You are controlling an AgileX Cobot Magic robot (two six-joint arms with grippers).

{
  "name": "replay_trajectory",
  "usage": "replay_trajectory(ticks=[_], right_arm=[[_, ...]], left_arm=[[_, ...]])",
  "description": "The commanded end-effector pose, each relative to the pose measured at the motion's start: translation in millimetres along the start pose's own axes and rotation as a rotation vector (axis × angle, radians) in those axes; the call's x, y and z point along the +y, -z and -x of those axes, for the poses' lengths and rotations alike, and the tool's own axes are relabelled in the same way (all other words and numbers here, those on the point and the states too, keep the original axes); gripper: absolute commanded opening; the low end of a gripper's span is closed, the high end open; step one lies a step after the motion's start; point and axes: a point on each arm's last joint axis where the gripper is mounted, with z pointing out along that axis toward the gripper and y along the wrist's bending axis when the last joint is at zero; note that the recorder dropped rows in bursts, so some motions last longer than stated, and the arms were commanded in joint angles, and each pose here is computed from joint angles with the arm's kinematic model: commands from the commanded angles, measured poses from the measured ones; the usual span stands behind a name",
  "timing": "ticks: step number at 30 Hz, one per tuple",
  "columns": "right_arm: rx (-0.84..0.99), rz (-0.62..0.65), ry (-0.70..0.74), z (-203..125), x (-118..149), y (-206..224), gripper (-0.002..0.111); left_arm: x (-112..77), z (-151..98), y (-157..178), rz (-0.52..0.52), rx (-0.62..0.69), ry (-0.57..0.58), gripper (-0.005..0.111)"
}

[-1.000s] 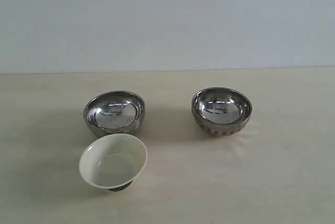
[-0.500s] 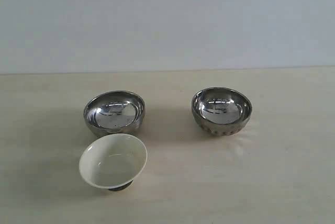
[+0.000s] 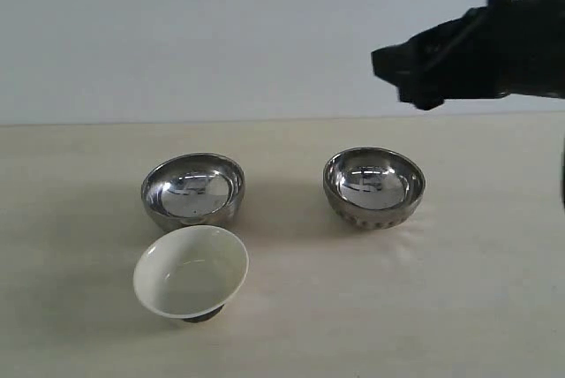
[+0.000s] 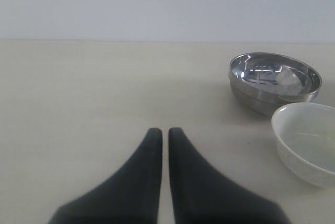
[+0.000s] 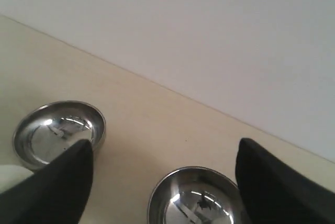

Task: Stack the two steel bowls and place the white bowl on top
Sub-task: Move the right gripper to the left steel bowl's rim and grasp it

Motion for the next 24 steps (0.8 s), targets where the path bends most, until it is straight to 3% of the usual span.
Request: replay_trajectory(ticks=[1, 6, 15, 24], right_arm=[[0.065, -0.038, 0.002, 8.7, 29.1, -39.0, 0.068], [0.132, 0.038, -0.102, 1.2, 62.3, -97.1, 0.068], [0.257, 0.095, -0.240, -49.0, 77.9, -179.6, 0.067], [0.303, 0.120, -0.311, -80.5, 86.4, -223.4, 0.067]], left_arm=[[-0.2, -0.2, -0.1, -0.005, -0.007, 0.004, 0.004], [-0.2, -0.2, -0.1, -0.005, -0.007, 0.004, 0.004], [-0.2, -0.2, -0.1, -0.005, -0.007, 0.004, 0.004], [-0.2, -0.2, -0.1, -0.005, -0.007, 0.004, 0.004]])
